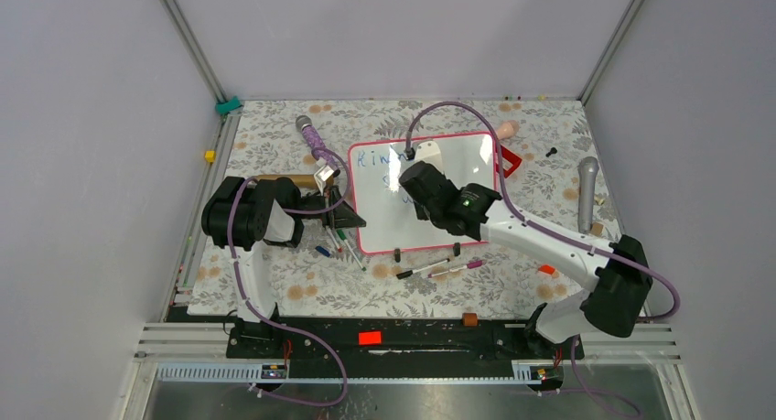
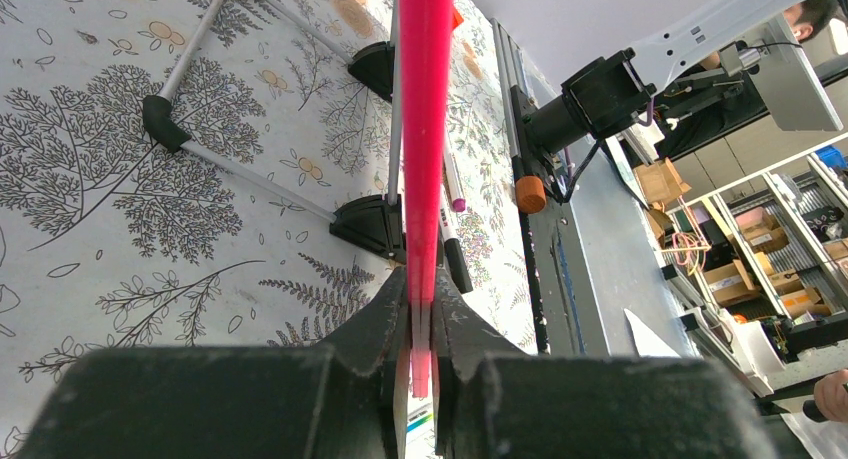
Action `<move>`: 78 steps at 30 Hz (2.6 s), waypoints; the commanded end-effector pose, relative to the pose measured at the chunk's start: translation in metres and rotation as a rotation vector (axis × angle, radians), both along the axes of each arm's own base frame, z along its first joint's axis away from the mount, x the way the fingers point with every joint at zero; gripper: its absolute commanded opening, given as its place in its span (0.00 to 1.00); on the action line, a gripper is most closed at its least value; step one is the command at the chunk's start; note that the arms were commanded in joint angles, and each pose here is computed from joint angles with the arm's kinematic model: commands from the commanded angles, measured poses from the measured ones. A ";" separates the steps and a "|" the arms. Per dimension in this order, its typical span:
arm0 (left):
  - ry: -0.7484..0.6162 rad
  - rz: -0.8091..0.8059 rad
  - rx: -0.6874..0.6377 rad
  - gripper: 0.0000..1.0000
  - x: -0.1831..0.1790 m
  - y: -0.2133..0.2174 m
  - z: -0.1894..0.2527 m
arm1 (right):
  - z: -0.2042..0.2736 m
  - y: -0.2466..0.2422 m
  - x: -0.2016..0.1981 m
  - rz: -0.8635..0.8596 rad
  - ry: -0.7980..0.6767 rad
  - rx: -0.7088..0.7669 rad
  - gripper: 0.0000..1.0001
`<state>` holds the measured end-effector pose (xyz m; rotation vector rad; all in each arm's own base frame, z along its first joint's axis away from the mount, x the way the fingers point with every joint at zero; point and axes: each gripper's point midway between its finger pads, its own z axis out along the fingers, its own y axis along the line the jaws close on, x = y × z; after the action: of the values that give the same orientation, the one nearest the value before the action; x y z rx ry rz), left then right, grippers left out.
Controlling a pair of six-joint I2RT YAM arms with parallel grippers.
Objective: Write a sentence on the whiteboard
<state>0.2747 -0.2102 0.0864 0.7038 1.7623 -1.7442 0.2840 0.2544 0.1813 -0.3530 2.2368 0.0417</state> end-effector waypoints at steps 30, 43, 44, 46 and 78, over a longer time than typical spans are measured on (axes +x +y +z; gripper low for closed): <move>-0.062 0.005 -0.005 0.00 0.002 0.002 0.004 | -0.001 -0.004 0.002 -0.011 -0.008 0.011 0.00; -0.061 0.009 -0.004 0.00 0.002 0.002 0.004 | -0.010 -0.008 -0.006 -0.005 0.028 0.003 0.00; -0.061 0.009 -0.004 0.00 0.002 0.002 0.004 | -0.012 -0.008 -0.007 -0.003 0.034 0.006 0.00; -0.060 0.008 -0.004 0.00 0.002 0.002 0.004 | -0.016 -0.009 -0.011 -0.002 0.051 0.008 0.00; -0.063 0.009 -0.004 0.00 0.002 0.002 0.004 | 0.018 -0.032 -0.009 -0.040 -0.026 0.041 0.00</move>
<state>0.2755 -0.2093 0.0864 0.7023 1.7607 -1.7403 0.2682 0.2325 0.1840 -0.3270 2.2530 0.0907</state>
